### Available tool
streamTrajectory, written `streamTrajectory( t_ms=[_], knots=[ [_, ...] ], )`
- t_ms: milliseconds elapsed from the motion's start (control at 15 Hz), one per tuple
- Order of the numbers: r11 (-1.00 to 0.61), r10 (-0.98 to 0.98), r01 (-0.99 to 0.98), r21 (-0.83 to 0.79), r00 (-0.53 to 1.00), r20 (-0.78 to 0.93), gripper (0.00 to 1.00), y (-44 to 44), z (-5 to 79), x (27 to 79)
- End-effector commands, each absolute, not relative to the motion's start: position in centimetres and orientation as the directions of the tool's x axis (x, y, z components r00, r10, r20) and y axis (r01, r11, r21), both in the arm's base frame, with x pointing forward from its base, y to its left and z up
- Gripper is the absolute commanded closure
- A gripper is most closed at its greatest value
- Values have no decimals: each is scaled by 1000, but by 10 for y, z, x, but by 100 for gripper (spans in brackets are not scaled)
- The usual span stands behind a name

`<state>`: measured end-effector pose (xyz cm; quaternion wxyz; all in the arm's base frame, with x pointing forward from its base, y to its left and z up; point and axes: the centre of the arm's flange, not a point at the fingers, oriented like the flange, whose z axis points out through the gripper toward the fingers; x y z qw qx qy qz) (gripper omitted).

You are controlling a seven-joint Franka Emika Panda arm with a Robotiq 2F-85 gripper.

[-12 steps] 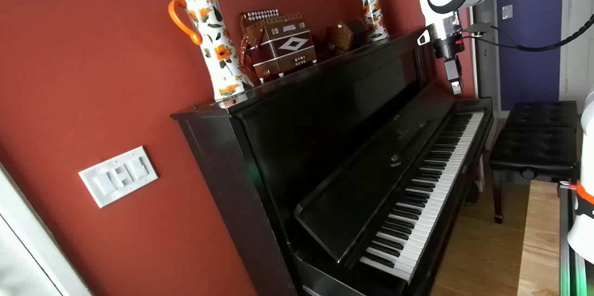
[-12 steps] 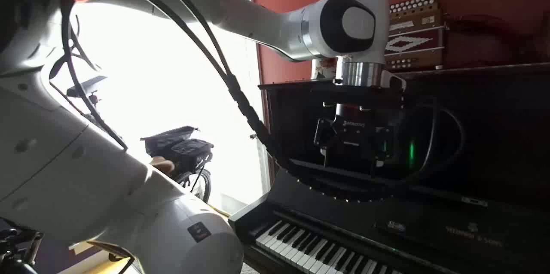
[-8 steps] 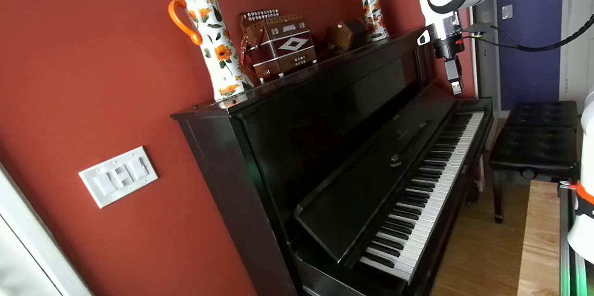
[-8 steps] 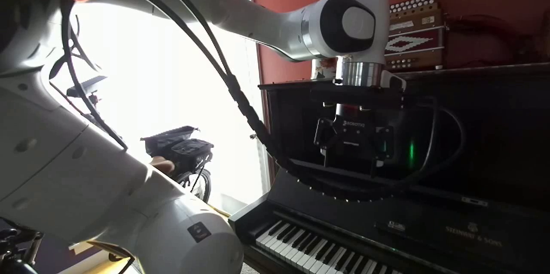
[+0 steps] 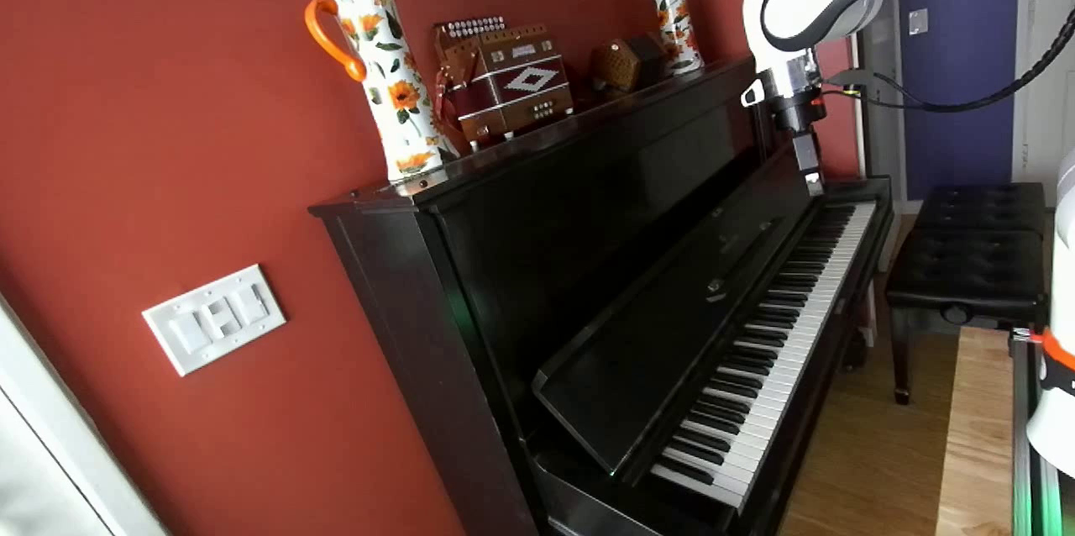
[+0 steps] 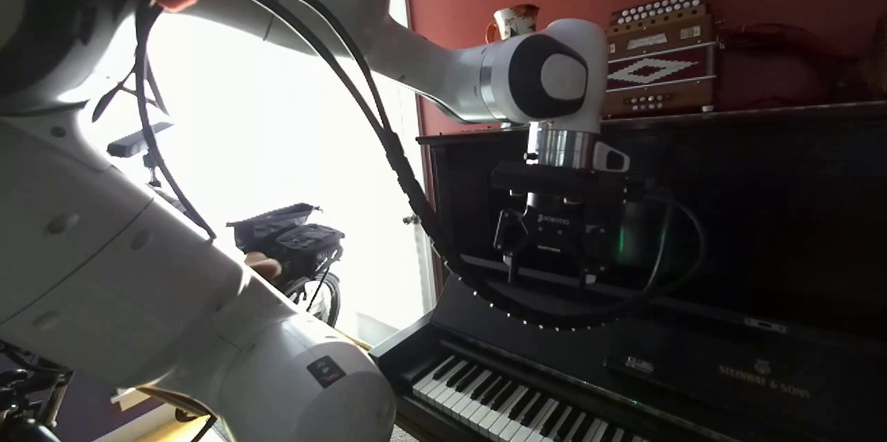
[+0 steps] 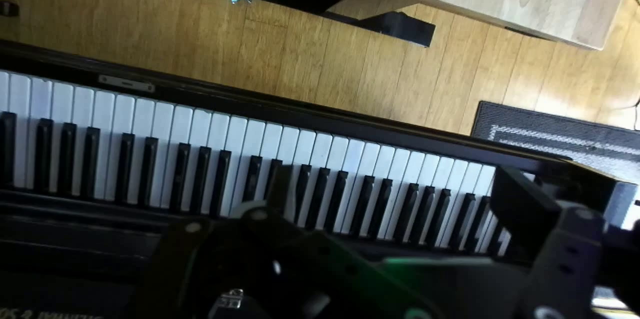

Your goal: Press a white key on the middle left of the piano

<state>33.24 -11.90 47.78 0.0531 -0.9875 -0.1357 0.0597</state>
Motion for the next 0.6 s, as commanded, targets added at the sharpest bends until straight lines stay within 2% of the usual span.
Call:
streamTrajectory(
  t_ms=[0,467,533],
  knots=[
    [-936,326,314,-161,943,-58,0,-92,438,337],
    [-940,307,304,-155,952,1,0,-57,364,345],
    [-939,314,311,-149,949,-1,0,-65,388,342]
  ],
)
